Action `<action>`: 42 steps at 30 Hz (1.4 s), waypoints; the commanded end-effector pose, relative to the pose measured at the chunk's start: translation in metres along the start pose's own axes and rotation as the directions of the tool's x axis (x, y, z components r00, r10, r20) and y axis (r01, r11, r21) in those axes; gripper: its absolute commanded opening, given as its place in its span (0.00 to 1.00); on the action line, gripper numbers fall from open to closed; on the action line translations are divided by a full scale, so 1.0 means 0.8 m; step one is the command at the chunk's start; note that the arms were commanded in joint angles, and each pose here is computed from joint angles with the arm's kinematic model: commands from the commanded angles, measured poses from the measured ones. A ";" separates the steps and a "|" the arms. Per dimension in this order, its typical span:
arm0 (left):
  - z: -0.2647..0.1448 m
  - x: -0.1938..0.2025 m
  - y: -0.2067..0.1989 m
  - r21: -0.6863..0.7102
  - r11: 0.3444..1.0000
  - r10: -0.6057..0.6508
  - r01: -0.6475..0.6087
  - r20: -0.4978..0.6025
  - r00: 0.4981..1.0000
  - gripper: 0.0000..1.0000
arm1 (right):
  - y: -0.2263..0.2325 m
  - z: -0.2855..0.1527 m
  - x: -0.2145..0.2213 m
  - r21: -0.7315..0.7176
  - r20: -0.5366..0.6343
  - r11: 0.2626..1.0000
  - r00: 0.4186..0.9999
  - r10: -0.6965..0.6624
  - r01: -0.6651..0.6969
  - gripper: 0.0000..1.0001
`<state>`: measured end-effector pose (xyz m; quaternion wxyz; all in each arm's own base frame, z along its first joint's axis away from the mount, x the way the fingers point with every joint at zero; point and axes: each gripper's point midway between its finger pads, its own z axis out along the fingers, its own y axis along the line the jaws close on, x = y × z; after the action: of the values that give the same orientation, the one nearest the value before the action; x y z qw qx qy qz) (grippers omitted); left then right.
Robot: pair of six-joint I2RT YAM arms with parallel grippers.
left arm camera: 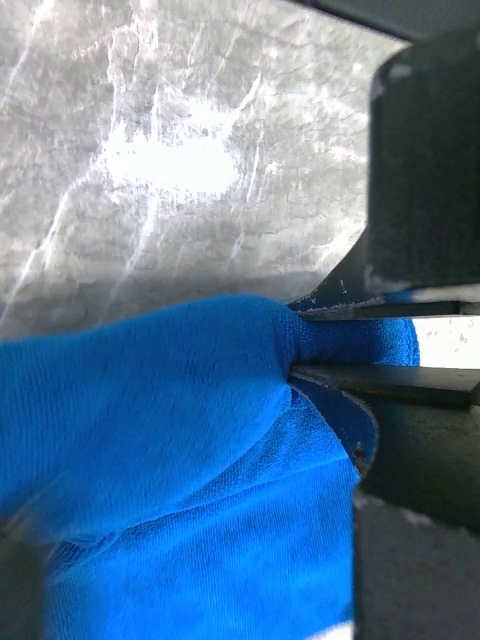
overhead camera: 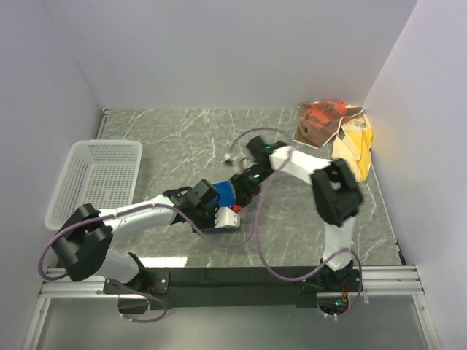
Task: Roll the towels
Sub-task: Roll the towel
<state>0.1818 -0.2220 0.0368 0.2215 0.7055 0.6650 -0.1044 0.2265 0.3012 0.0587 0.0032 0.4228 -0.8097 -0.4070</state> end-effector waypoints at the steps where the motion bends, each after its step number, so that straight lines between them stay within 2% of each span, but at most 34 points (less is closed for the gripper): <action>1: 0.000 0.041 -0.058 0.278 0.953 -0.098 0.122 -0.098 0.990 0.01 | -0.036 -0.094 -0.033 0.242 0.235 0.966 0.961 -0.148 0.090 0.70; 4: 0.001 0.032 -0.046 0.344 0.926 -0.137 0.154 -0.072 0.988 0.01 | -0.029 -0.131 -0.027 0.323 0.283 0.938 0.933 -0.221 0.124 0.70; 5: 0.002 0.037 -0.052 0.388 0.904 -0.157 0.182 -0.097 0.983 0.01 | -0.028 -0.140 -0.027 0.341 0.291 0.930 0.925 -0.245 0.139 0.70; 6: -0.001 0.028 -0.042 0.406 0.896 -0.167 0.180 -0.067 0.984 0.01 | -0.027 -0.152 -0.027 0.363 0.309 0.921 0.914 -0.262 0.142 0.70; 8: 0.000 0.037 -0.048 0.469 0.854 -0.197 0.225 -0.109 0.974 0.01 | -0.013 -0.172 -0.026 0.414 0.323 0.891 0.884 -0.337 0.188 0.67; 9: -0.001 0.033 -0.035 0.478 0.848 -0.213 0.228 -0.086 0.973 0.01 | -0.008 -0.179 -0.026 0.433 0.324 0.877 0.872 -0.366 0.207 0.66; 13: 0.014 0.050 -0.024 0.557 0.768 -0.277 0.316 -0.155 0.948 0.02 | 0.029 -0.199 -0.016 0.473 0.327 0.832 0.820 -0.470 0.289 0.56; 15: 0.020 0.055 -0.005 0.551 0.760 -0.310 0.344 -0.159 0.938 0.02 | 0.047 -0.197 -0.002 0.459 0.306 0.823 0.810 -0.501 0.336 0.50; 16: 0.023 0.054 0.000 0.554 0.753 -0.324 0.354 -0.155 0.933 0.02 | 0.056 -0.190 0.001 0.450 0.287 0.815 0.805 -0.519 0.365 0.46; 19: 0.032 0.055 0.012 0.591 0.700 -0.379 0.401 -0.169 0.910 0.03 | 0.069 -0.166 0.015 0.467 0.217 0.771 0.789 -0.574 0.433 0.44; 22: 0.032 0.051 0.022 0.615 0.669 -0.395 0.417 -0.181 0.901 0.04 | 0.065 -0.143 0.016 0.541 0.138 0.695 0.765 -0.629 0.474 0.44; 23: 0.037 0.054 0.021 0.623 0.655 -0.396 0.426 -0.197 0.897 0.05 | 0.080 -0.121 0.014 0.528 0.105 0.666 0.738 -0.666 0.526 0.45; 24: 0.039 0.053 0.029 0.620 0.662 -0.392 0.420 -0.191 0.900 0.05 | 0.072 -0.117 0.010 0.573 0.067 0.629 0.734 -0.675 0.526 0.48; 25: 0.040 0.055 0.028 0.625 0.654 -0.395 0.427 -0.199 0.897 0.05 | 0.070 -0.104 0.000 0.588 0.053 0.598 0.712 -0.700 0.545 0.55; 28: 0.046 0.059 0.031 0.631 0.641 -0.395 0.436 -0.217 0.893 0.06 | 0.070 -0.070 -0.025 0.610 -0.024 0.506 0.652 -0.757 0.610 0.63; 32: 0.048 0.066 0.033 0.632 0.635 -0.395 0.444 -0.229 0.890 0.06 | 0.068 -0.038 -0.056 0.615 -0.099 0.377 0.542 -0.834 0.692 0.67; 35: 0.049 0.069 0.033 0.632 0.631 -0.395 0.449 -0.237 0.888 0.06 | 0.070 -0.007 -0.066 0.579 -0.140 0.310 0.467 -0.873 0.754 0.68; 38: 0.049 0.070 0.037 0.630 0.631 -0.403 0.454 -0.234 0.885 0.07 | 0.062 0.025 -0.058 0.511 -0.176 0.300 0.440 -0.881 0.805 0.68; 42: 0.047 0.073 0.042 0.624 0.635 -0.411 0.456 -0.227 0.883 0.07 | 0.031 0.056 -0.045 0.480 -0.220 0.303 0.448 -0.867 0.823 0.68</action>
<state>0.2103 -0.2178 0.0368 -0.0884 0.4977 0.7413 -0.4415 0.2023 0.3440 0.0550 -0.3233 0.7430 -0.5692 -0.1398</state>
